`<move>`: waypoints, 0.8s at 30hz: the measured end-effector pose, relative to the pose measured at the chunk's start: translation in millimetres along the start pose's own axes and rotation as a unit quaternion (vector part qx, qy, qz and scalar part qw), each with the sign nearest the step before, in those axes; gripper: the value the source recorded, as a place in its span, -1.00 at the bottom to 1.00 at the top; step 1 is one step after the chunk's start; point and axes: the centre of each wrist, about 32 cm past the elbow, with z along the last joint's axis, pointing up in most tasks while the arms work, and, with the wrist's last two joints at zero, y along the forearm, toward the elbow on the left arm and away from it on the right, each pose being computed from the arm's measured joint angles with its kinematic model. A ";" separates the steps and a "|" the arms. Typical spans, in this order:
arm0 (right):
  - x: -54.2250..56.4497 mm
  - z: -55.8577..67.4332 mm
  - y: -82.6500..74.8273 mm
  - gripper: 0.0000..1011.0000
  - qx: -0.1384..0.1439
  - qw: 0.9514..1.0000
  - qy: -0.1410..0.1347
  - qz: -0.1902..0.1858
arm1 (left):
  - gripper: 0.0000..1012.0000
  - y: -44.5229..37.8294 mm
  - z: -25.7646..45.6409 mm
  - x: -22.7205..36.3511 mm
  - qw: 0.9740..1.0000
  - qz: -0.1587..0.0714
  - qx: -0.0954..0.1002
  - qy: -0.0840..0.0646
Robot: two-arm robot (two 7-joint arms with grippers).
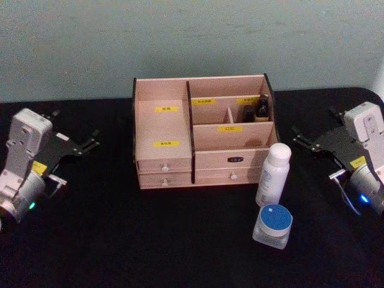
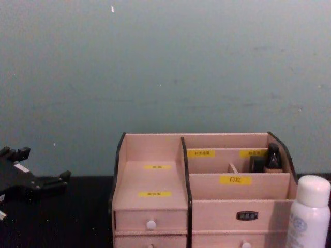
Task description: Pick up the facial cleanser and watermelon frost from the table and place them into the tiered storage box.
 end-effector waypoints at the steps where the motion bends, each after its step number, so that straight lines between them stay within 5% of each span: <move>1: 0.0 0.0 0.0 0.98 0.000 1.000 0.000 0.000 | 0.98 0.0 0.0 0.0 1.000 0.000 0.000 0.000; 11: 2.4 3.5 -11.0 0.98 -0.001 1.000 0.019 0.013 | 0.98 0.0 0.0 0.0 1.000 0.000 0.000 0.000; 24: 16.1 13.1 -60.0 0.98 -0.036 0.994 0.082 0.061 | 0.98 0.0 0.0 0.0 1.000 0.000 0.000 0.000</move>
